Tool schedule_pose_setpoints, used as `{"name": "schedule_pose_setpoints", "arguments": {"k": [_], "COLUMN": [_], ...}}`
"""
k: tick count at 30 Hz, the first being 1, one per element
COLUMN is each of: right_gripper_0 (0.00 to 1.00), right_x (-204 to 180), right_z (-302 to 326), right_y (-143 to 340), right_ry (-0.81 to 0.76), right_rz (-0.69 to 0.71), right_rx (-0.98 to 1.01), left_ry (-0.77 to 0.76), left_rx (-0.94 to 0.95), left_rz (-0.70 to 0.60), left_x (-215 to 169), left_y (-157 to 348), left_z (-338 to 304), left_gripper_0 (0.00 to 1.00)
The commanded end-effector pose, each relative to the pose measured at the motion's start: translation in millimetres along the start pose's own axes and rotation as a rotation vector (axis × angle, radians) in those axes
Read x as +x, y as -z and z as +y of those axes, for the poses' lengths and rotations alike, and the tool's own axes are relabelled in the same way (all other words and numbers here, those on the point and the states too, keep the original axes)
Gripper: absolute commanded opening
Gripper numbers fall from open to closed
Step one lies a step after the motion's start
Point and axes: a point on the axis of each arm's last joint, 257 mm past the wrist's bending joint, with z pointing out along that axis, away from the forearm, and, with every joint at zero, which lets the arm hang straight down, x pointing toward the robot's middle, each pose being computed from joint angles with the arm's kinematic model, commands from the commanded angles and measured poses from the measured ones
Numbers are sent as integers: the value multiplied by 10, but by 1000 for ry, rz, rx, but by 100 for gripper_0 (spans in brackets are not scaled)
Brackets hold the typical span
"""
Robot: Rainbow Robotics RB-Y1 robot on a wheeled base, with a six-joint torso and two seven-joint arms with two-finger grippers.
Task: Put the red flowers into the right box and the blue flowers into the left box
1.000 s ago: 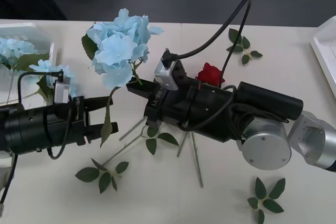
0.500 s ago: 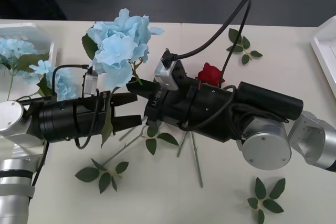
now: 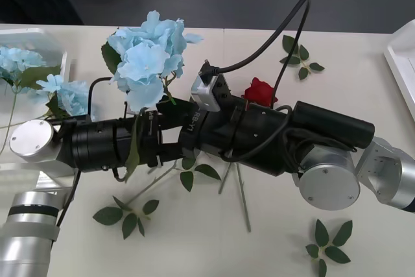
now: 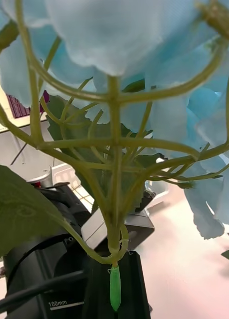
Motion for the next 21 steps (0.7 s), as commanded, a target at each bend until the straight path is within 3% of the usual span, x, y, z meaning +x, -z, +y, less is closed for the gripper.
{"name": "schedule_pose_setpoints", "arguments": {"k": [1, 2, 4, 6, 9, 21], "right_gripper_0": [0, 0, 0, 0, 0, 0], "right_x": [-93, -98, -99, -99, -102, -93], "right_z": [1, 7, 7, 7, 5, -5], "right_y": [-7, -8, -8, -8, -8, -3], "right_ry": [24, 22, 25, 27, 27, 29], "right_rz": [-7, -8, -8, -8, -9, -7], "right_rx": [-15, -16, -16, -16, -15, -13], "left_ry": [-60, -58, -56, -54, -51, -50], "left_rx": [29, 30, 32, 32, 33, 31], "left_rz": [-18, -19, -23, -23, -22, -26], "left_x": [-123, -121, -119, -115, -103, -113], "left_y": [-187, -209, -256, -287, -312, -316], "left_z": [-77, -80, -90, -94, -97, -94], "left_gripper_0": [89, 82, 44, 22, 2, 0]}}
